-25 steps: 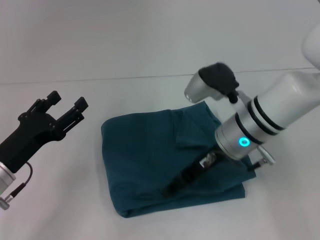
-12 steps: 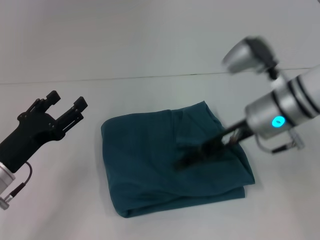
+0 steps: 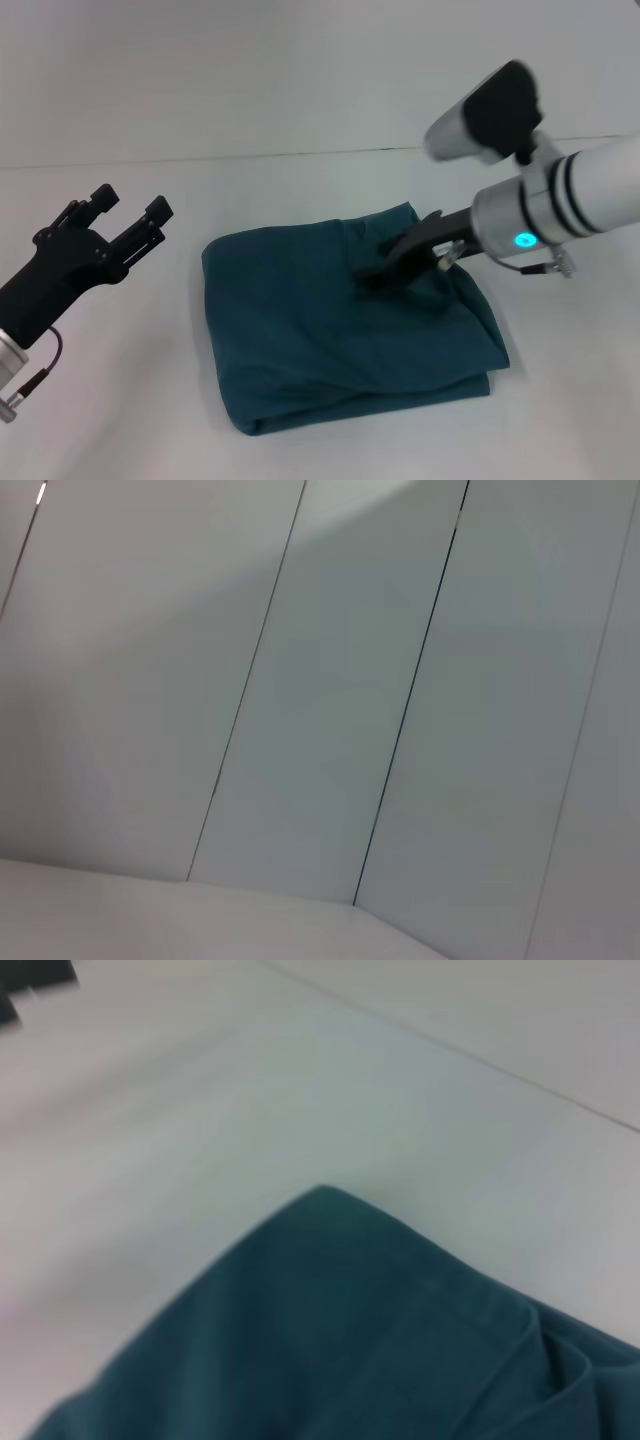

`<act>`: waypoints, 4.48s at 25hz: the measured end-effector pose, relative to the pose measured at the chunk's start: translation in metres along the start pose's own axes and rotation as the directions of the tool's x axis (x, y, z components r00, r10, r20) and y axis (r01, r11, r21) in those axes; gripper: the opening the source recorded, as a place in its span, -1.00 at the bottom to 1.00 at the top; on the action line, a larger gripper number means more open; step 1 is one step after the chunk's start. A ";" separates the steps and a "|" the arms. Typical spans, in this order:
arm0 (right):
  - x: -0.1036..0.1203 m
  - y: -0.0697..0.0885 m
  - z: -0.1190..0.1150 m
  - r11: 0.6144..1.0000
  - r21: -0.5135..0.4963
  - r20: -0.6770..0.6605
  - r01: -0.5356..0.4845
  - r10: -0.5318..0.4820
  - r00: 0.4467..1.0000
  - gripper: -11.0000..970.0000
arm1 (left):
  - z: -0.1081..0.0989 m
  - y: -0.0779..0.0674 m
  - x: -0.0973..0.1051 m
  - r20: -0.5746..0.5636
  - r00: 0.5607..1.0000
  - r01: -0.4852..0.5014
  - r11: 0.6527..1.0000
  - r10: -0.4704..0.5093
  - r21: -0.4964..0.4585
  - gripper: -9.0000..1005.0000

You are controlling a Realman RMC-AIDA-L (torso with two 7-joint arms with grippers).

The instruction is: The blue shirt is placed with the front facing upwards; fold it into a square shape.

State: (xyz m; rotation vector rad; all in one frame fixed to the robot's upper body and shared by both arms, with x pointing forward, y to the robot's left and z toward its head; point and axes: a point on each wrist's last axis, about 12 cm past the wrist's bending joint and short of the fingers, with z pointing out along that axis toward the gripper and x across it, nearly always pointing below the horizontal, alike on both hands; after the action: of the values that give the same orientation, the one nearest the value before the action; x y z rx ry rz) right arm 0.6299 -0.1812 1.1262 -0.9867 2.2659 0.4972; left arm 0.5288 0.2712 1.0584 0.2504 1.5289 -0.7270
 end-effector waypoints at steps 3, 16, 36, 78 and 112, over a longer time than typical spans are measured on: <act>-0.001 0.009 0.010 0.998 0.010 -0.036 0.059 -0.059 0.998 0.39 | 0.000 0.000 0.000 0.000 1.000 0.000 1.000 0.000 -0.001 0.71; -0.004 0.017 0.031 0.972 0.161 -0.104 0.174 -0.158 0.982 0.67 | 0.000 0.000 0.001 -0.003 1.000 0.003 1.000 -0.003 -0.002 0.71; -0.007 -0.029 0.002 0.930 0.366 0.021 -0.042 0.037 0.999 0.67 | -0.001 -0.001 0.003 -0.006 1.000 0.000 1.000 0.000 -0.001 0.71; 0.017 -0.063 -0.017 0.891 0.413 0.147 -0.189 0.140 0.979 0.66 | 0.000 0.002 -0.001 0.010 1.000 -0.015 1.000 0.016 -0.010 0.71; 0.117 0.001 -0.087 0.991 -0.129 0.243 -0.047 0.077 0.967 0.95 | 0.044 -0.031 -0.018 -0.465 0.859 -0.012 0.916 0.215 0.401 0.73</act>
State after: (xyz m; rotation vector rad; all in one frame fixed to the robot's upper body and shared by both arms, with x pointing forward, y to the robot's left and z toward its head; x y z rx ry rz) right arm 0.5332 -0.2899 1.1129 -0.8617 2.0662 0.7518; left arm 0.5488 0.2267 1.0877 0.8840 1.8289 -0.9102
